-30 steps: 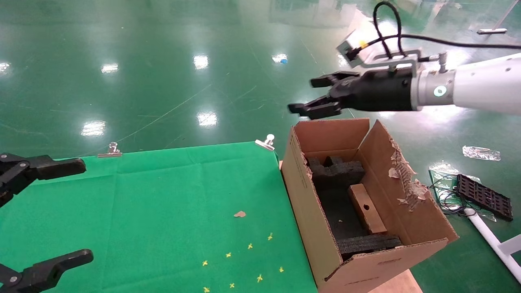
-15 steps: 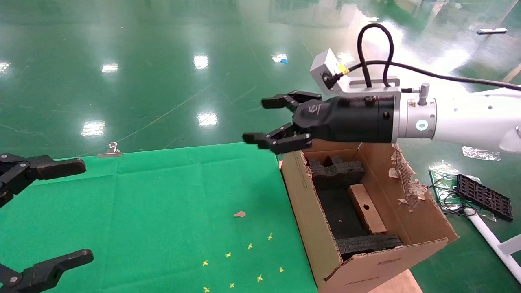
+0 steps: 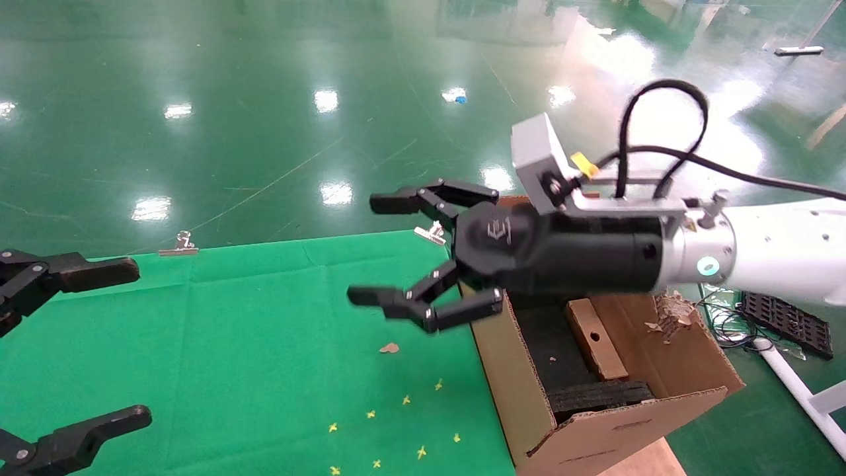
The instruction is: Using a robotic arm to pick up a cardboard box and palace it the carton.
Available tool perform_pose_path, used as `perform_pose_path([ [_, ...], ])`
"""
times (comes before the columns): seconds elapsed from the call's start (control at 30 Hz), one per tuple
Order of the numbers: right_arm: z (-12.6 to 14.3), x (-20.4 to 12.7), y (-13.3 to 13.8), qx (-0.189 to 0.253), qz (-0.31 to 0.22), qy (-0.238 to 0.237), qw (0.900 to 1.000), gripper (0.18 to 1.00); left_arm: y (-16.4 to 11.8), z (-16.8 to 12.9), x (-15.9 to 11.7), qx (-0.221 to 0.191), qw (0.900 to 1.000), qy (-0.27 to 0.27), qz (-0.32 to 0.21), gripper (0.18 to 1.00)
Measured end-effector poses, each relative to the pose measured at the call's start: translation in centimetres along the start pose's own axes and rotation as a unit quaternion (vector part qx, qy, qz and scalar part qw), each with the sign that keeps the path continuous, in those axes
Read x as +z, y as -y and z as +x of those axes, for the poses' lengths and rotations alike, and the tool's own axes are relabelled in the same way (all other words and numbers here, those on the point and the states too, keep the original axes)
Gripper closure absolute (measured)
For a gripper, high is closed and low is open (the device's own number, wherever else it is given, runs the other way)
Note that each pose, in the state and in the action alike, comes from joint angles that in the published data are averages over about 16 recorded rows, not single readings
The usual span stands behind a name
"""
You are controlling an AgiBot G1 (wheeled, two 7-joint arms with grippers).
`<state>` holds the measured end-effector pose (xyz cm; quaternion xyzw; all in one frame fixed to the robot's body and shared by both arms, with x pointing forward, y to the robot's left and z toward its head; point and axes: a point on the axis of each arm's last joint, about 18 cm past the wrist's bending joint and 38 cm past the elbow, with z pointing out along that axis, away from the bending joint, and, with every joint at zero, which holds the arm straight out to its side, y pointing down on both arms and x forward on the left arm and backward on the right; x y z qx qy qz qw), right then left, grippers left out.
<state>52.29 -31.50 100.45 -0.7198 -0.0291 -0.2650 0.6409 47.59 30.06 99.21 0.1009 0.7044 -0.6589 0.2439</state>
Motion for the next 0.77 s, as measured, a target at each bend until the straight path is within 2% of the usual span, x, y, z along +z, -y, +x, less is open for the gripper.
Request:
perform_pose_path([
  [0.37, -4.8, -0.3, 0.9, -0.033, 0.041, 0.055, 0.997, 0.178, 0.0, 0.0, 0.0, 0.0, 1.0, 0.0, 0.0, 0.184],
  [0.77, -5.8, -0.5, 1.1, -0.04, 0.049, 0.065, 0.996, 0.178, 0.0, 0.0, 0.0, 0.0, 1.0, 0.0, 0.0, 0.184],
])
